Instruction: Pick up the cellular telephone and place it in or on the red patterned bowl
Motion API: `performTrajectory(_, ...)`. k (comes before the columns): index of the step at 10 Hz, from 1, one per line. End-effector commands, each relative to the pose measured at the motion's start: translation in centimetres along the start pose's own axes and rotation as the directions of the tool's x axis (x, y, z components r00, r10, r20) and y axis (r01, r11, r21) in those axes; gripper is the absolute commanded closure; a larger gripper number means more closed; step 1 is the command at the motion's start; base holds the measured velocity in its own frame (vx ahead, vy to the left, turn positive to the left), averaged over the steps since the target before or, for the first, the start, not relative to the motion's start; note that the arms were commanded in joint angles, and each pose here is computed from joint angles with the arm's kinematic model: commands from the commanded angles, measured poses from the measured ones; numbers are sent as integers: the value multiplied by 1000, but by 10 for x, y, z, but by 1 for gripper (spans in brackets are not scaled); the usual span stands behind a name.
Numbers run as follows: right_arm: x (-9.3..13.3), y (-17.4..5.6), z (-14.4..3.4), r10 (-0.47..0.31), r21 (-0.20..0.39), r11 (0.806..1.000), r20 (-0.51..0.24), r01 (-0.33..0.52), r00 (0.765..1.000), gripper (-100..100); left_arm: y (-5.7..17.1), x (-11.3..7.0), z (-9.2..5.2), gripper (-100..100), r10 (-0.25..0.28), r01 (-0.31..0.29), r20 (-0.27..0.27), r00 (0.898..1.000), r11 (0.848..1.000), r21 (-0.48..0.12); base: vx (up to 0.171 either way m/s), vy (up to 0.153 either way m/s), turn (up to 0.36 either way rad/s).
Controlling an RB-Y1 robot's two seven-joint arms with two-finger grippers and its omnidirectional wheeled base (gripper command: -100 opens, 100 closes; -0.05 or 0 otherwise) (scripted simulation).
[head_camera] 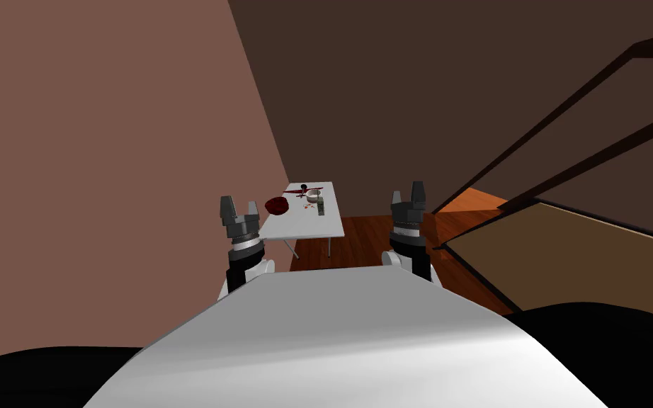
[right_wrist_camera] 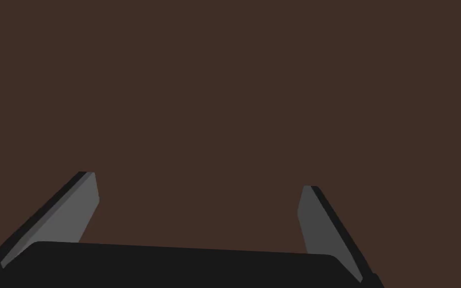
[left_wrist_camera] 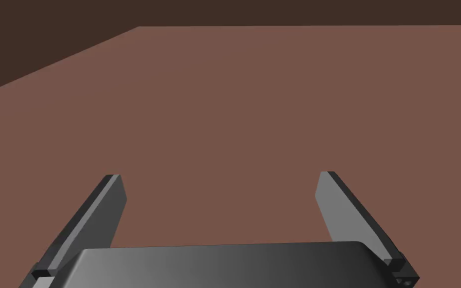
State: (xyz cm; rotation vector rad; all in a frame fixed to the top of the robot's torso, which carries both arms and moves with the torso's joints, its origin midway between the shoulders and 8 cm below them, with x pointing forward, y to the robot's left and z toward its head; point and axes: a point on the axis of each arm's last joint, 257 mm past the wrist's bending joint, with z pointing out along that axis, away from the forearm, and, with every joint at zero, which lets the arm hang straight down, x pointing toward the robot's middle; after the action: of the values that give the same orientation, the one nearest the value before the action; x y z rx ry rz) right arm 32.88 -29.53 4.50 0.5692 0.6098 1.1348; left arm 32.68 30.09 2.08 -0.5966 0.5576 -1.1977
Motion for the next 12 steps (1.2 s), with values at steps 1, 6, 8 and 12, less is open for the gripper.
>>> performTrajectory(1, 0, 0, 0, 0, 0, 1000, 0, 0, 1000, 0, 5, 2, -2, -100, 21, -21, -34, 999, 1000, -13, -6, -26, -8)
performTrajectory(6, 0, 0, 0, 0, 0, 1000, 0, 0, 1000, 0, 45, -8, -25, -100, 125, -142, -138, 983, 983, -118, -37, -127, -9)
performTrajectory(8, 0, 0, 0, 0, 0, 1000, 0, 0, 1000, 0, 67, -20, -41, -100, 172, -202, -170, 970, 962, -181, -40, -193, -19)
performTrajectory(12, 0, 0, 0, 1, 0, 1000, 0, -1, 1000, 0, 112, -53, -81, -100, 262, -327, -229, 937, 890, -318, -59, -228, -14)
